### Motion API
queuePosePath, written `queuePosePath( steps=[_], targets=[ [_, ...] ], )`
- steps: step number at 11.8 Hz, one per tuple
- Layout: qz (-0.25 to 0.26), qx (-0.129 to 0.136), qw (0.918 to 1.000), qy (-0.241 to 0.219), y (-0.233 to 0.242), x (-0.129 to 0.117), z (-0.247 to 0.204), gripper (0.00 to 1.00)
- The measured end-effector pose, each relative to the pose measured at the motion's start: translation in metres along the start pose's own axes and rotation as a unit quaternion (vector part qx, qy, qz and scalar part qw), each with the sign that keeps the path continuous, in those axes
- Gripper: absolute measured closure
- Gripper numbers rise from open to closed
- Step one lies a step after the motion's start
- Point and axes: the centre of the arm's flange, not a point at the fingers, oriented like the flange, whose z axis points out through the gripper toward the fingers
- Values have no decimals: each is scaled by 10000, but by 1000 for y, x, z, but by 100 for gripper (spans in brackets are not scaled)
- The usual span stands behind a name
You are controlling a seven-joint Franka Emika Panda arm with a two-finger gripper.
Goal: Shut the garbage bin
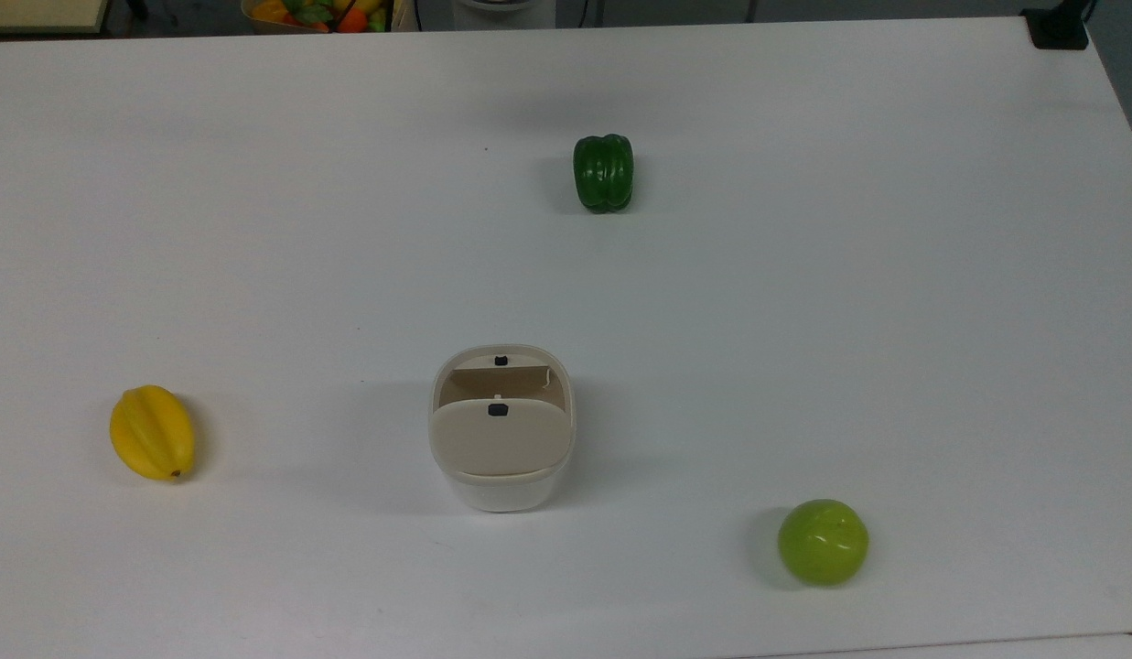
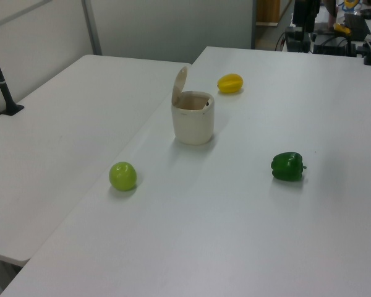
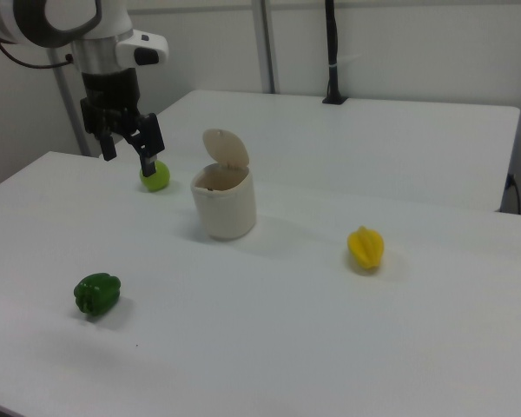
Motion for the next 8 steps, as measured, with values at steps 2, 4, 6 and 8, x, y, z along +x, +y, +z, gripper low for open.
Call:
queuePosePath(
  steps=[2, 4, 6, 8],
  targets=[
    [0, 0, 10000, -3, 0, 0, 0, 1],
    [0, 0, 10000, -3, 0, 0, 0, 4],
    [1, 0, 10000, -3, 0, 0, 0, 6],
    [1, 0, 10000, -3, 0, 0, 0, 7]
  ],
)
